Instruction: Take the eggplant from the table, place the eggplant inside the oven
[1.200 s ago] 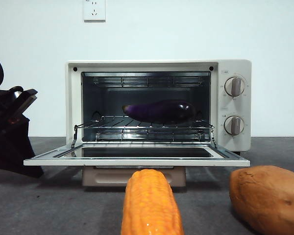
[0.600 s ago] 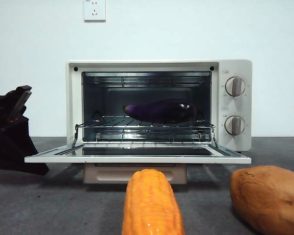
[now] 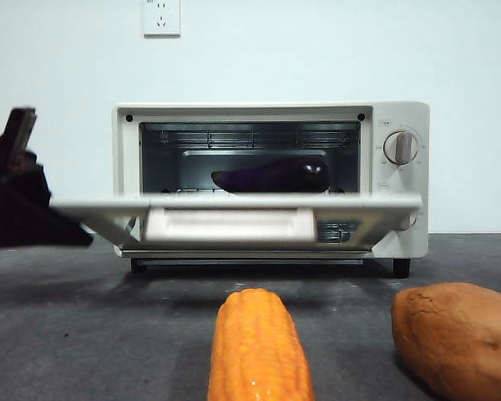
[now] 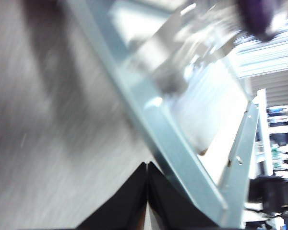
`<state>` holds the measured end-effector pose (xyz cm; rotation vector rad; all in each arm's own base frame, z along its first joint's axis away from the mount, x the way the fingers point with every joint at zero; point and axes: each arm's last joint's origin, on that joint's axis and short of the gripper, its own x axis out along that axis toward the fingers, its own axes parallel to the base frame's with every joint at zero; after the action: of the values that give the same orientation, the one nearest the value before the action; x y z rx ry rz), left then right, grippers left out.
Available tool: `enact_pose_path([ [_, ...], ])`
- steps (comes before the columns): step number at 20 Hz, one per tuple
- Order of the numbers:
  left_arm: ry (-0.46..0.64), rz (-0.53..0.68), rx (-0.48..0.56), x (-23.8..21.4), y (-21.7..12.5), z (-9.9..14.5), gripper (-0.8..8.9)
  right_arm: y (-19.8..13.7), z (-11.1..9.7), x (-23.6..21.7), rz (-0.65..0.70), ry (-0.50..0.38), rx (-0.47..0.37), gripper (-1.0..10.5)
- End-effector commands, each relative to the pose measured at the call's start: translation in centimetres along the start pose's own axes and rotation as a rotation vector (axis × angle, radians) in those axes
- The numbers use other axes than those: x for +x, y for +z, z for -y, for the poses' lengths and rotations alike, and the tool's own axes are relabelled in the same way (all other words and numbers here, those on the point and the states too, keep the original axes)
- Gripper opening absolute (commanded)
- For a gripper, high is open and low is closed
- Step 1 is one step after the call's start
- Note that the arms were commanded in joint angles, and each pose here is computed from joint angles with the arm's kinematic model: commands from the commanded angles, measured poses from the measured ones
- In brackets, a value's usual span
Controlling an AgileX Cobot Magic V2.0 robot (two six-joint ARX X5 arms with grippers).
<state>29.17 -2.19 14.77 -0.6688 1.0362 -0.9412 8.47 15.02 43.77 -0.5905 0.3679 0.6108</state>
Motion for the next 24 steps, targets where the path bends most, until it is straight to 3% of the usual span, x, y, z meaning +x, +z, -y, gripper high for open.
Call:
enact_pose_path([
  [1, -0.060, 0.051, 0.039, -0.9, 2.6, 0.7, 0.06, 0.1, -0.2, -0.2, -0.008, 0.026, 0.054, 0.0],
  [8, -0.171, 0.128, 0.052, -4.0, 8.2, 4.4, 0.06, -0.3, -1.2, 0.5, -0.027, 0.201, 0.067, 0.0],
  [11, -0.151, 0.140, 0.091, -5.3, 9.3, 6.8, 0.06, -1.0, -2.2, 1.7, -0.041, 0.259, 0.044, 0.0],
  [14, -0.035, 0.162, 0.173, -6.4, 8.7, 9.5, 0.06, -2.4, -3.4, 3.5, -0.096, 0.267, -0.023, 0.0],
  [16, 0.110, 0.169, 0.235, -6.8, 7.7, 11.6, 0.06, -3.9, -4.0, 5.0, -0.158, 0.258, -0.078, 0.0],
  [19, 0.321, 0.172, 0.320, -7.3, 6.1, 14.3, 0.06, -6.4, -3.9, 7.2, -0.278, 0.168, -0.101, 0.0],
  [21, 0.418, 0.186, 0.371, -7.6, 5.2, 16.0, 0.06, -8.0, -3.4, 8.5, -0.357, 0.107, -0.073, 0.0],
  [24, 0.512, 0.232, 0.446, -7.8, 3.8, 18.4, 0.06, -10.3, -1.9, 10.3, -0.437, 0.003, 0.071, 0.0],
])
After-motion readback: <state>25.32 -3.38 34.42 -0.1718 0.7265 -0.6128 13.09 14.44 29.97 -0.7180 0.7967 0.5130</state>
